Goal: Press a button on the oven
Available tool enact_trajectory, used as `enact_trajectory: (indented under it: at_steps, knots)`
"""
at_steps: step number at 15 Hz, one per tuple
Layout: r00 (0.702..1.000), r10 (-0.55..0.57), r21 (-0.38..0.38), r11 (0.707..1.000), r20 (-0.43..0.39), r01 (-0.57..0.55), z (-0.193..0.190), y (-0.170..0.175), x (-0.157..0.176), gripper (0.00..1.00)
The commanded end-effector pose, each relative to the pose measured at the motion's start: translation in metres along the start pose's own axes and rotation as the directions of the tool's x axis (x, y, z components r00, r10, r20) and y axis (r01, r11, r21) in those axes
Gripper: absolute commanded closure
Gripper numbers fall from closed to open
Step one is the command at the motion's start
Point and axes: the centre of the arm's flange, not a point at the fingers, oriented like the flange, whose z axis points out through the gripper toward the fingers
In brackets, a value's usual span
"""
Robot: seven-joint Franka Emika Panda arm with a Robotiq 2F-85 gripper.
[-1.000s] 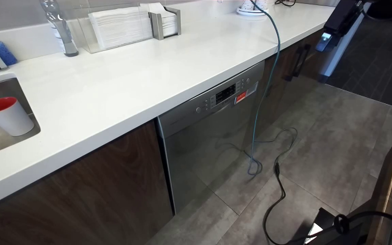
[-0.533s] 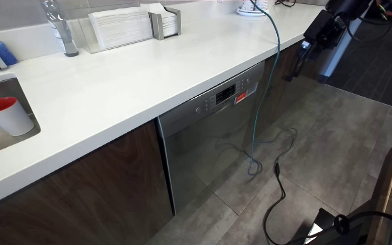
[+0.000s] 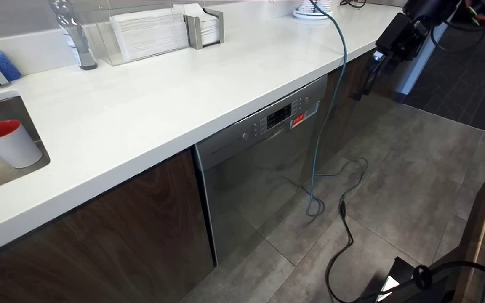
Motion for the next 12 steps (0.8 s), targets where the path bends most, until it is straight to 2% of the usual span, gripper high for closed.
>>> enact_trajectory:
  at_steps: [1,5,12]
  knots:
    - [0.996,0.081,0.036,0.996,-0.029,-0.080,0.020,0.019,0.005,0.00]
    - [0.978,0.199,0.092,0.977,-0.059,-0.193,0.042,0.032,0.008,0.00]
    - [0.902,0.411,0.245,0.896,-0.134,-0.371,0.075,0.058,0.013,0.00]
